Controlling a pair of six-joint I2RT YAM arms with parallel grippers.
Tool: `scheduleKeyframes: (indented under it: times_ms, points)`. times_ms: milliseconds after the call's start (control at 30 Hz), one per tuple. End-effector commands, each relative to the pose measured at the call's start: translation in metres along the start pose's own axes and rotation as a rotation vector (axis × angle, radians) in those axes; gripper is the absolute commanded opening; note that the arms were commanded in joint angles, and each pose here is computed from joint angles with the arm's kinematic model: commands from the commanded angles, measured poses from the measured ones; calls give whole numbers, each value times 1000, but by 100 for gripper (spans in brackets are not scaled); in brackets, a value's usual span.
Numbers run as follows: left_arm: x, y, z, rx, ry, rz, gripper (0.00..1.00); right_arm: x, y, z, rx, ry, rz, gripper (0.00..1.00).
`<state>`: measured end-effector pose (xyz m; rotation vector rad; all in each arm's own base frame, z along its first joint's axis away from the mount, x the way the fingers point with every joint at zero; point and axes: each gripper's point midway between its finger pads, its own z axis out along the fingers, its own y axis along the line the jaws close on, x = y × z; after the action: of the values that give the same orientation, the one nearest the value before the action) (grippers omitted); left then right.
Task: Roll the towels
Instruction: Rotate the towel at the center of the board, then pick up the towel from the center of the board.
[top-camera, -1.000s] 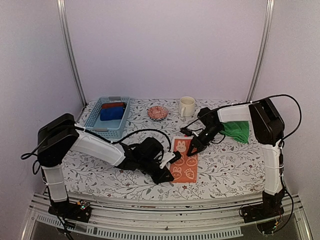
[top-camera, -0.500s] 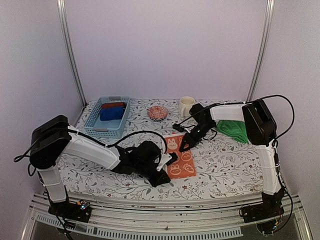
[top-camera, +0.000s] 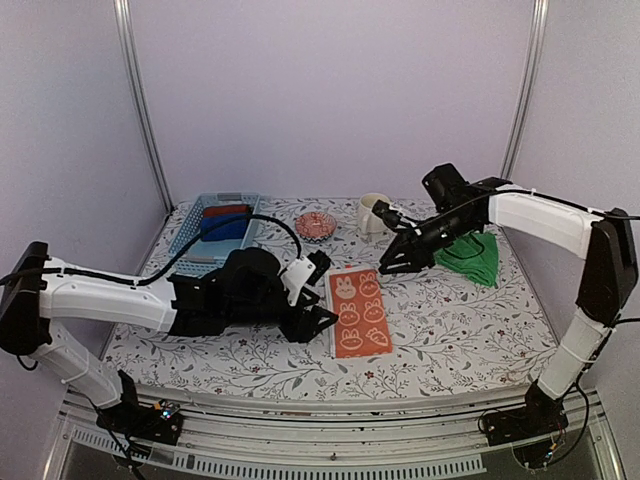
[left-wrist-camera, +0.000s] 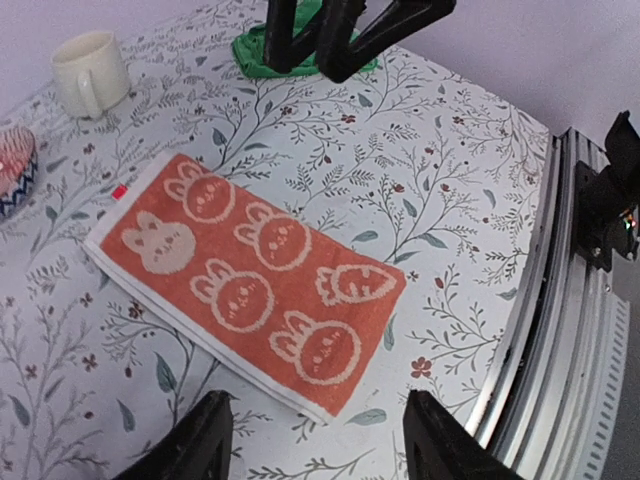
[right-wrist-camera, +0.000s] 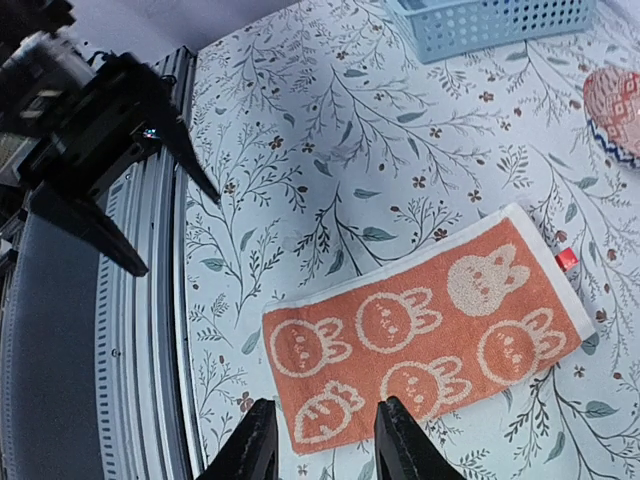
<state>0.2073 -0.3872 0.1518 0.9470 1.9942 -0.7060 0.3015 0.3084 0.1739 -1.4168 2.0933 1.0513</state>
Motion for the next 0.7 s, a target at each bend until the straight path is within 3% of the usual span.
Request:
scheduleKeyframes:
  times_ms: [0, 167, 300, 667]
  points:
    - [-10, 4, -4, -48, -47, 110, 64, 30, 24, -2, 4, 7, -210, 36]
    - [19, 7, 8, -44, -3, 154, 56, 90, 25, 26, 99, 125, -354, 29]
    - [31, 9, 10, -38, -12, 108, 55, 115, 32, 45, 132, 183, -421, 27]
    - [48, 13, 12, -50, 16, 9, 53, 126, 34, 81, 167, 262, -504, 28]
